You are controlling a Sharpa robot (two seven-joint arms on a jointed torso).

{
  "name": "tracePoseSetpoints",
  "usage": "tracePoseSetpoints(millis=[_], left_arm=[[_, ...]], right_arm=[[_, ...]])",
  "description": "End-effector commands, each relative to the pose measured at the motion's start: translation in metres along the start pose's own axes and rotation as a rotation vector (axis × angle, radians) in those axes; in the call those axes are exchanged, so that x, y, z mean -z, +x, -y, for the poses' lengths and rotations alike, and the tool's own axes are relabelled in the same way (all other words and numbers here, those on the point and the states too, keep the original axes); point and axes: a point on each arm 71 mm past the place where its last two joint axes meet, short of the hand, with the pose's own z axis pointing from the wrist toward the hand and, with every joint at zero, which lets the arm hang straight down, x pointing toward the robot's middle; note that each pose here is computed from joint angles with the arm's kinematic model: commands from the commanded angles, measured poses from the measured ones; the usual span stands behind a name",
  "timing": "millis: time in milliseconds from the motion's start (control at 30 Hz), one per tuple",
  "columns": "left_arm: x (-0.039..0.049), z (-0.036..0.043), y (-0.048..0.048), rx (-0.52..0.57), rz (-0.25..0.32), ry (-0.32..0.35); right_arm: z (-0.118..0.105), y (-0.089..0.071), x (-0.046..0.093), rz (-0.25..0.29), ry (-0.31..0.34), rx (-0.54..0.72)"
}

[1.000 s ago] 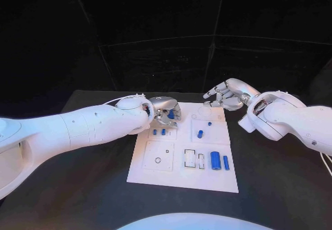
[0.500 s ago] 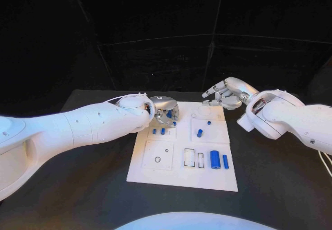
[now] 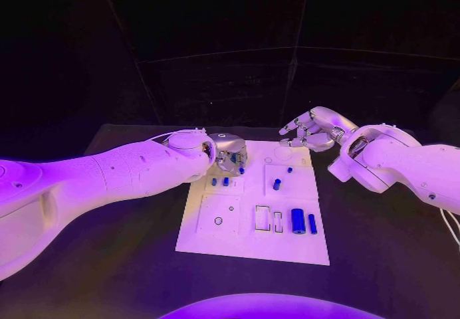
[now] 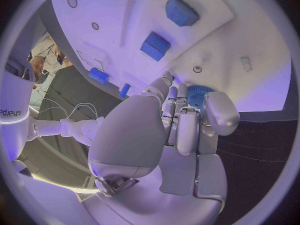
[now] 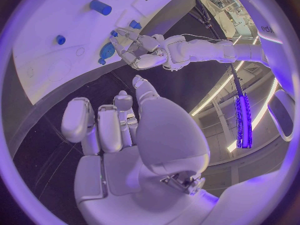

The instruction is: Assemble the parts on the task board

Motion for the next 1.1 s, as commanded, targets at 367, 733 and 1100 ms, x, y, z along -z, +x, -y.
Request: tracePoseSetpoints(millis=[367, 733, 1100], left_arm=[[-0.0037, 0.0017, 0.0023, -0.009, -0.024, -0.005], [-0.0065, 0.0068, 0.0037, -0.008, -0.026, 0.01], [-0.0068, 0.0063, 0.0045, -0.008, -0.036, 0.004]], right_arm=[[-0.0034, 0.0003, -0.0009, 0.003, -0.015, -0.001], [-0.004, 0.0007, -0.0011, 0.003, -0.017, -0.001], [-0.0041, 0.0007, -0.001, 0.002, -0.017, -0.002]])
